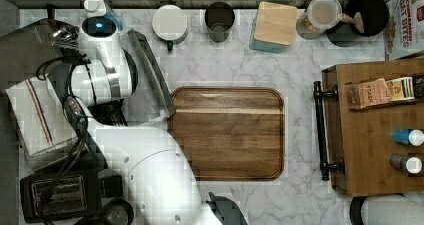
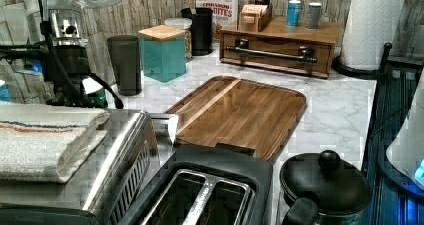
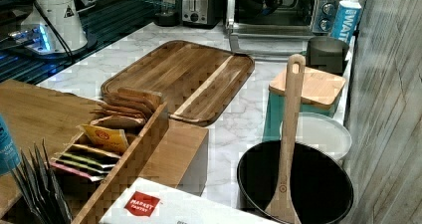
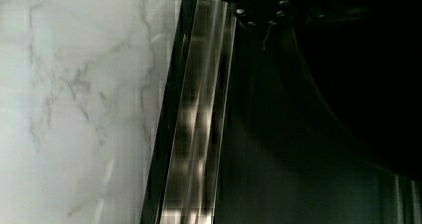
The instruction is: Put the bowl in the oven.
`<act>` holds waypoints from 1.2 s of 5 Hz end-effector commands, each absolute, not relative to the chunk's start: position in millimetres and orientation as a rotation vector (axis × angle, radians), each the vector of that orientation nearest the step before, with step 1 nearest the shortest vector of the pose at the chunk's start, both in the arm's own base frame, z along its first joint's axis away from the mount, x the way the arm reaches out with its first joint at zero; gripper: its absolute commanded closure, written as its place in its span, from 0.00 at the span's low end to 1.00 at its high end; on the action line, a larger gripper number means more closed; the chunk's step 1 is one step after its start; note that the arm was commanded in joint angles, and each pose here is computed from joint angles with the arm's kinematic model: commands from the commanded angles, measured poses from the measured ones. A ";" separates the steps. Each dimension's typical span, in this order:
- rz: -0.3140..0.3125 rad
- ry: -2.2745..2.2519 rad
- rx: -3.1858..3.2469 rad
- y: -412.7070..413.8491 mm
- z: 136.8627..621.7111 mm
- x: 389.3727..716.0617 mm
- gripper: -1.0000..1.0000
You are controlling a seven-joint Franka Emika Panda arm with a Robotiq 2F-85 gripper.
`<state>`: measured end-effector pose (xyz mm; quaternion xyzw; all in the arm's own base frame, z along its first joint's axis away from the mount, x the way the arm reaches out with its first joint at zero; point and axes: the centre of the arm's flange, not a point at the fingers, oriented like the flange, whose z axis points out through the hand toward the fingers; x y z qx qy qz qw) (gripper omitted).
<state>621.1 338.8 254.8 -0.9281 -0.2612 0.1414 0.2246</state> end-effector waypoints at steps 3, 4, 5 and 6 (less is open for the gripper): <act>0.208 -0.520 -2.445 348.6 298.1 655.5 0.00; 0.192 -0.442 -2.450 321.6 306.3 660.4 0.00; 0.175 -0.316 -2.466 270.3 315.3 670.7 0.00; 0.142 -0.233 -2.470 232.5 318.6 673.1 0.00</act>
